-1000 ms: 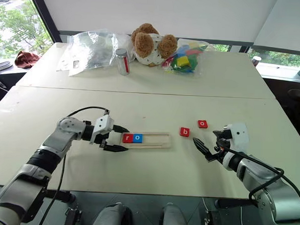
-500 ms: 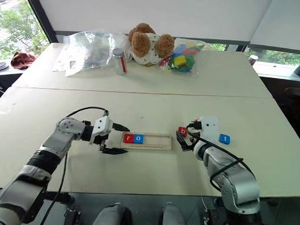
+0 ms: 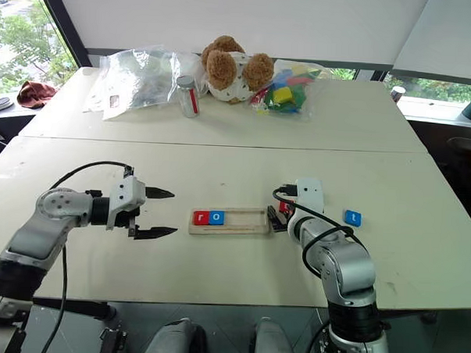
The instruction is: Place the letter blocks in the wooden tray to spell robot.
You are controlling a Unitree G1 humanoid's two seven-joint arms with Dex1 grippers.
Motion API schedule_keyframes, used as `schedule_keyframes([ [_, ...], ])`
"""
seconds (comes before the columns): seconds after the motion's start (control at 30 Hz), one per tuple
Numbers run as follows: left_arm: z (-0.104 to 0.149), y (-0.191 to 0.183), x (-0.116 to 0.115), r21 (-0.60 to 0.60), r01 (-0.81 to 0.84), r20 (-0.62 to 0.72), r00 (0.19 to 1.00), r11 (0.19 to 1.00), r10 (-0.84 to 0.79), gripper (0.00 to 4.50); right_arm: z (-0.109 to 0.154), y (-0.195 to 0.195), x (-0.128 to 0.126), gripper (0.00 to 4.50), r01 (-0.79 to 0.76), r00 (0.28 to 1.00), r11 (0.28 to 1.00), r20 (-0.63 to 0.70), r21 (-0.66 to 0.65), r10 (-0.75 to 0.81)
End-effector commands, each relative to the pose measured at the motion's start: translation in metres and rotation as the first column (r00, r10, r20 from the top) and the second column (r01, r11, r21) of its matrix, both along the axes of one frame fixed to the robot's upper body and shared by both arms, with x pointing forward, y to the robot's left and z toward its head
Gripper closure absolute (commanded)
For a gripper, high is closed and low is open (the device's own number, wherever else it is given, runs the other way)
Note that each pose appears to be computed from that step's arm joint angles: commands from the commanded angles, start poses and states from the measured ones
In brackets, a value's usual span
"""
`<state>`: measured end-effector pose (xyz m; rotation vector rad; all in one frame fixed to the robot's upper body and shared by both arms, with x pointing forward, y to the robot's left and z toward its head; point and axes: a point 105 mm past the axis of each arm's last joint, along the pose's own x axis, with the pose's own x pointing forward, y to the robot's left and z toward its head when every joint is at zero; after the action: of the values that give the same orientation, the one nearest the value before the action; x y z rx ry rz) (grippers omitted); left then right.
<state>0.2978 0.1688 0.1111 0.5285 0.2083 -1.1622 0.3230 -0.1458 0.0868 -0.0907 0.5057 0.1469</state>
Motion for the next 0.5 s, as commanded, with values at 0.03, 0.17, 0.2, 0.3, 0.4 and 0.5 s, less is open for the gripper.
schedule_keyframes([
  [0.03,0.015,0.005,-0.003,-0.014,-0.027,0.043,0.999,1.000,0.027,0.01,-0.004,-0.007,0.005,0.00,0.046,0.999,0.998,-0.005,-0.031,-0.047],
  [0.17,0.019,0.006,-0.005,-0.036,-0.033,0.034,0.999,0.999,0.034,0.00,-0.006,-0.005,0.005,1.87,0.040,0.999,0.999,-0.008,-0.036,-0.041],
  [0.2,0.020,0.006,-0.005,-0.033,-0.032,0.034,0.999,0.999,0.033,0.00,-0.006,-0.004,0.005,2.34,0.041,0.999,0.999,-0.009,-0.036,-0.041],
  [0.3,0.021,0.008,-0.003,-0.024,-0.028,0.040,0.999,0.999,0.029,0.00,-0.005,-0.006,0.004,3.31,0.043,0.999,0.998,-0.005,-0.047,-0.043],
  [0.4,0.025,0.002,-0.002,-0.035,0.001,0.042,0.999,0.999,0.001,0.00,0.005,-0.016,0.004,3.31,0.070,0.997,0.994,0.038,-0.079,-0.067],
  [0.5,0.028,-0.008,-0.005,-0.044,0.048,0.033,0.998,0.998,-0.047,0.00,0.018,-0.028,-0.004,3.31,0.099,0.993,0.990,0.074,-0.096,-0.092],
])
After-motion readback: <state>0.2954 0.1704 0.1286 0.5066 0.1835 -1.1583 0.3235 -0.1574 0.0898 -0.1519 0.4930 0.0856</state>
